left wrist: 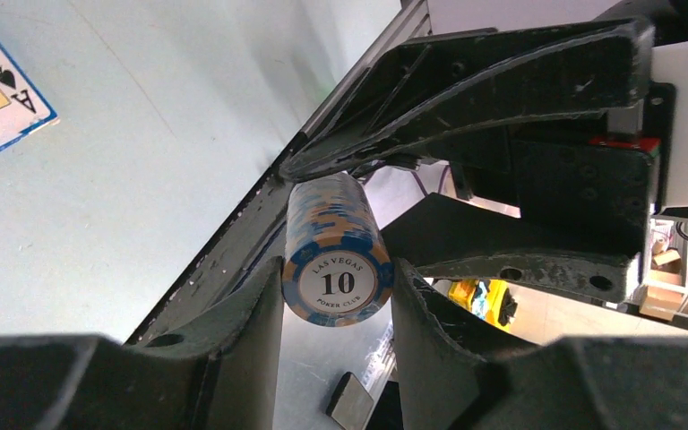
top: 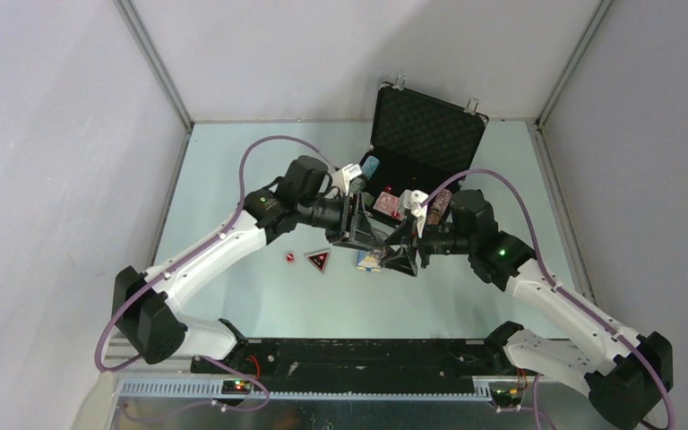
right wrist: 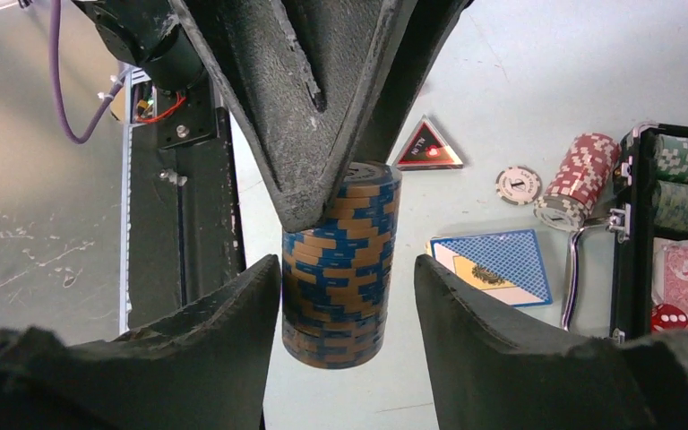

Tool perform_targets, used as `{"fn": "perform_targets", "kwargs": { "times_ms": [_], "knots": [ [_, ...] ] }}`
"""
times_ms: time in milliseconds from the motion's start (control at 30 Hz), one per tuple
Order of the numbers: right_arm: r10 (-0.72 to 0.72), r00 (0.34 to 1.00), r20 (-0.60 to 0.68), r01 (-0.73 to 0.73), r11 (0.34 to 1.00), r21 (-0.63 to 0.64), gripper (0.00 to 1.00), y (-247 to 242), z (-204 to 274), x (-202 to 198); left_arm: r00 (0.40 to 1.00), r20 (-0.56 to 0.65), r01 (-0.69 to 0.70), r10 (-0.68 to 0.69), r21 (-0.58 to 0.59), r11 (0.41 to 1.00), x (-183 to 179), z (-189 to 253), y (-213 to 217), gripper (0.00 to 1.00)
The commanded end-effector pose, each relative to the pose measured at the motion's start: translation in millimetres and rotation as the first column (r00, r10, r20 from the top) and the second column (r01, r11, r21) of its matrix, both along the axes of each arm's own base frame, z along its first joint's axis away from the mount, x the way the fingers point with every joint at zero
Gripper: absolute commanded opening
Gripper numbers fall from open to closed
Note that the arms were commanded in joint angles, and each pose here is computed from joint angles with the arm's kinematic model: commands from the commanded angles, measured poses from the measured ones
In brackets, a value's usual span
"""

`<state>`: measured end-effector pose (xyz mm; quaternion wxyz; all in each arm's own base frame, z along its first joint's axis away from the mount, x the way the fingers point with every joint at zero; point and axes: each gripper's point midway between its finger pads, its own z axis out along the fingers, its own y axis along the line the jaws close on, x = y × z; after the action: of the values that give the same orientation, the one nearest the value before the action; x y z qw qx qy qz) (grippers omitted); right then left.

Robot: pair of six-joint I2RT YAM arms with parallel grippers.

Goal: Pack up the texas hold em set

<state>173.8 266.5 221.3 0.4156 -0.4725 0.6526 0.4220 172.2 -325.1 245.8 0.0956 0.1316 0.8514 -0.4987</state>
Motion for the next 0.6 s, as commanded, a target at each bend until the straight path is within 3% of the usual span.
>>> {"fn": "perform_targets", "kwargs": {
  "times_ms": [0, 100, 133, 233, 300, 333, 367, 400, 467, 567],
  "knots": [
    [-0.008, 0.999, 0.047, 0.007, 1.0, 0.012, 0.58, 2, 6, 5, 0.995, 0.079, 0.073, -0.062, -0.143, 0.987, -3, 50, -15, 0.16],
    [-0.003, 0.999, 0.045, 0.003, 1.0, 0.002, 0.53, 1, 4, 4, 0.994, 0.092, 0.08, -0.066, -0.152, 0.985, -2, 53, -16, 0.16],
    [-0.003, 0.999, 0.045, 0.003, 1.0, 0.001, 0.42, 1, 4, 4, 0.993, 0.094, 0.083, -0.069, -0.154, 0.985, -2, 53, -16, 0.17],
    [-0.026, 0.999, 0.041, 0.026, 1.0, 0.004, 0.32, 0, 5, 6, 0.993, 0.108, 0.059, -0.047, -0.116, 0.992, 2, 46, -13, 0.28],
    [-0.071, 0.997, 0.021, 0.071, 0.997, 0.007, 0.3, -2, 6, 13, 0.988, 0.153, 0.0, 0.011, -0.072, 0.997, 13, 44, -6, 0.46],
    [-0.115, 0.993, 0.006, 0.115, 0.993, 0.007, 0.27, -4, 6, 20, 0.985, 0.169, -0.021, 0.031, -0.063, 0.998, 16, 45, -4, 0.66],
    [-0.181, 0.983, -0.001, 0.181, 0.983, -0.008, 0.25, -9, 2, 32, 0.977, 0.198, -0.07, 0.079, -0.049, 0.996, 23, 46, 2, 0.75],
    [-0.236, 0.971, -0.034, 0.236, 0.972, -0.007, 0.2, -11, 1, 40, 0.973, 0.208, -0.096, 0.103, -0.04, 0.995, 27, 45, 6, 0.92],
    [-0.368, 0.925, -0.093, 0.368, 0.93, -0.024, 0.14, -24, -5, 62, 0.954, 0.243, -0.176, 0.177, -0.025, 0.984, 39, 45, 18, 0.99],
    [-0.569, 0.802, -0.182, 0.572, 0.819, -0.044, 0.04, -53, -13, 100, 0.901, 0.322, -0.307, 0.292, -0.003, 0.952, 56, 46, 47, 1.0]
  ]
}}
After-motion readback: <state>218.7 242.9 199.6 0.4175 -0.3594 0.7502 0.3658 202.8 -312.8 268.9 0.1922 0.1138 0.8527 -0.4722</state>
